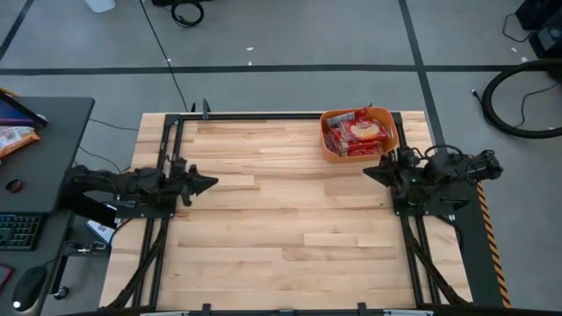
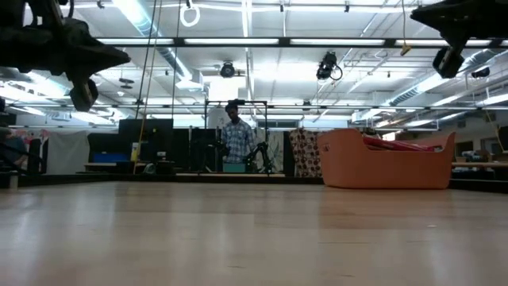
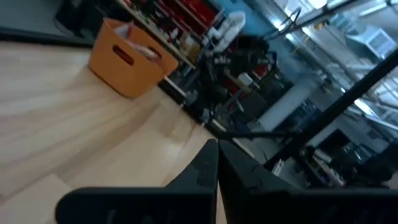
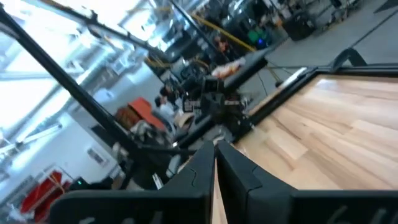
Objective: Sort popcorn bags into baskets
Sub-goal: Return to Home Position
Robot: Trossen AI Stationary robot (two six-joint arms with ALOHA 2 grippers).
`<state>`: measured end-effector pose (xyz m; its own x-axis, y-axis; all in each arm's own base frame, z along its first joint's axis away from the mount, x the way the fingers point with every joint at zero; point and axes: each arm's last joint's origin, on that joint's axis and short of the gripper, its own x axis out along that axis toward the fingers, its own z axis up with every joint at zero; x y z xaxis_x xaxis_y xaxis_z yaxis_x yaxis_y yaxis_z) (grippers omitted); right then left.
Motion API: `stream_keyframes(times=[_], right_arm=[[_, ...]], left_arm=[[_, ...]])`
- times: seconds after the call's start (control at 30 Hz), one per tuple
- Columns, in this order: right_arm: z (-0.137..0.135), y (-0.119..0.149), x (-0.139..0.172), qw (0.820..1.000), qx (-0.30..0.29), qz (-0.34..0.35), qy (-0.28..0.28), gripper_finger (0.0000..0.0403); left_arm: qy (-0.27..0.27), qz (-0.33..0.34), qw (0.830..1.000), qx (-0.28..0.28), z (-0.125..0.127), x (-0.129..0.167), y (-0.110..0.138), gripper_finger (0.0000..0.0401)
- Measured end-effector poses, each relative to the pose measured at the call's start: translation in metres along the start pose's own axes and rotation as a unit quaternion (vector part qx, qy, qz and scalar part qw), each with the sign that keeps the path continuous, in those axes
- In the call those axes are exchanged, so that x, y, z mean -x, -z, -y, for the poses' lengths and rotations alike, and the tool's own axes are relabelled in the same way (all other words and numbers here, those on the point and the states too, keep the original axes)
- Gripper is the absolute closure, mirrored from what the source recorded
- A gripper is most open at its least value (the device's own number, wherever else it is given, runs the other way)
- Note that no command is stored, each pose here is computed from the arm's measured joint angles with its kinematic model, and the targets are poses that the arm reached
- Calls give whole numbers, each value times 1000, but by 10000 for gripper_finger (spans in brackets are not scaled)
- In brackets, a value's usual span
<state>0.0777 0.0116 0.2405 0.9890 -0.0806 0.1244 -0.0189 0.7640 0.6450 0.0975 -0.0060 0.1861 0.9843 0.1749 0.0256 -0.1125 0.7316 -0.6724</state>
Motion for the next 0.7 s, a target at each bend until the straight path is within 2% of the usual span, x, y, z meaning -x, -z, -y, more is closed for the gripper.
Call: stream_keyframes(times=[0.13,0.3,0.6,0.7], right_arm=[[9,10,1,1000,-16,16,-6,379],[17,24,-2,1000,-23,3,-6,380],[35,49,-8,999,-34,22,-6,380],[37,52,-8,1000,-18,10,5,380]], left_arm=[[-18,23,1000,1,-3,6,-3,390],[-38,13,999,2,-6,6,1,394],[-61,8,998,-4,-10,6,3,394],[-72,2,997,-5,-11,6,5,387]])
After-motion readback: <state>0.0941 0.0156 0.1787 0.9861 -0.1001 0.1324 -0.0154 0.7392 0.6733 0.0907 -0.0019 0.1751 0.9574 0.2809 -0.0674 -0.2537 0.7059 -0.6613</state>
